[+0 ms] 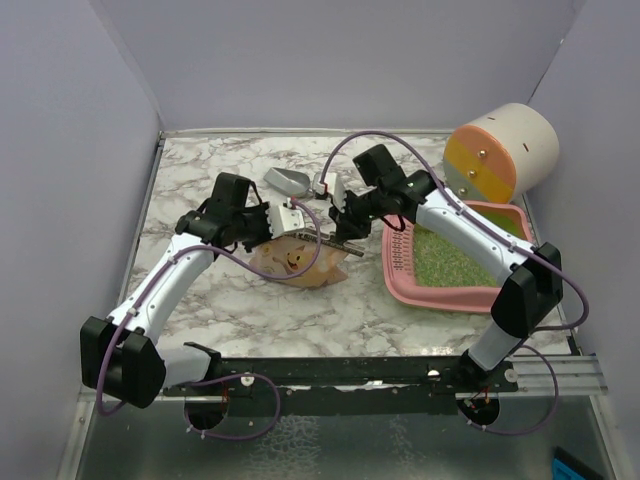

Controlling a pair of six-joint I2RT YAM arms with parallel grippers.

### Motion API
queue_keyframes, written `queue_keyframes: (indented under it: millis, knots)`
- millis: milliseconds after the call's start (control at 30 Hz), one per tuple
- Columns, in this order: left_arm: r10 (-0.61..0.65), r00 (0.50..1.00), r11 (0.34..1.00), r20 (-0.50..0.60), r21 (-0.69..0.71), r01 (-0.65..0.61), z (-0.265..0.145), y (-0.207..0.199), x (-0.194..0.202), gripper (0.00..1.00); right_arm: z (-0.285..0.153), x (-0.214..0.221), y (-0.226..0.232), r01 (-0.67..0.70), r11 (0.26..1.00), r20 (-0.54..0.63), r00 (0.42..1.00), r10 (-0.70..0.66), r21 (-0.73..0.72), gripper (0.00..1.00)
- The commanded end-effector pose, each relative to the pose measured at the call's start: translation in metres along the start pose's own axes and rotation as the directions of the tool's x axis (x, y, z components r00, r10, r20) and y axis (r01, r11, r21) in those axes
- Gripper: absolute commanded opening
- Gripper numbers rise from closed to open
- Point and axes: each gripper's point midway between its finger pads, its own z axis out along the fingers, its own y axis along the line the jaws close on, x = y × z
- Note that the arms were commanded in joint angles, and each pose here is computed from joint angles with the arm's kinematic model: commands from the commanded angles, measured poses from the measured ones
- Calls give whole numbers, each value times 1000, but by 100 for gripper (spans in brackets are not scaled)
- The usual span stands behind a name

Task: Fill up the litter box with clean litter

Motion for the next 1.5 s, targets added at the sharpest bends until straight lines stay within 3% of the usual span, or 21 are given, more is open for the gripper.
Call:
queue_keyframes:
  millis: [0, 533, 933, 1133, 1233, 1400, 1467]
  knots:
    - [24, 993, 999, 111, -35, -20, -7, 7, -24, 0, 10, -10, -2, 23, 999, 36, 999, -22, -24, 1]
    - [23, 981, 1000, 193, -22, -20, -12, 8, -45, 0, 48, -31, 9, 58, 992, 47, 997, -53, -113, 1]
    - [24, 967, 999, 253, -33, -17, -20, 7, -58, 0, 76, -9, 21, -23, 980, 3, 1000, 24, -196, 1]
    - [15, 966, 1000, 258, -25, -9, -18, 8, -61, 0, 80, 6, 6, -66, 992, -77, 995, 58, -104, 1]
    - [12, 968, 1000, 253, -31, -4, -17, 9, -59, 0, 77, 4, 1, -71, 995, -74, 995, 66, -65, 6]
    - [-4, 971, 998, 238, -59, 18, -15, 13, -54, 0, 64, -11, 0, -47, 998, -13, 999, 46, -31, 31]
    - [-14, 970, 997, 242, -73, 33, -16, 16, -55, 0, 58, -17, 1, -34, 999, 14, 999, 34, -23, 37]
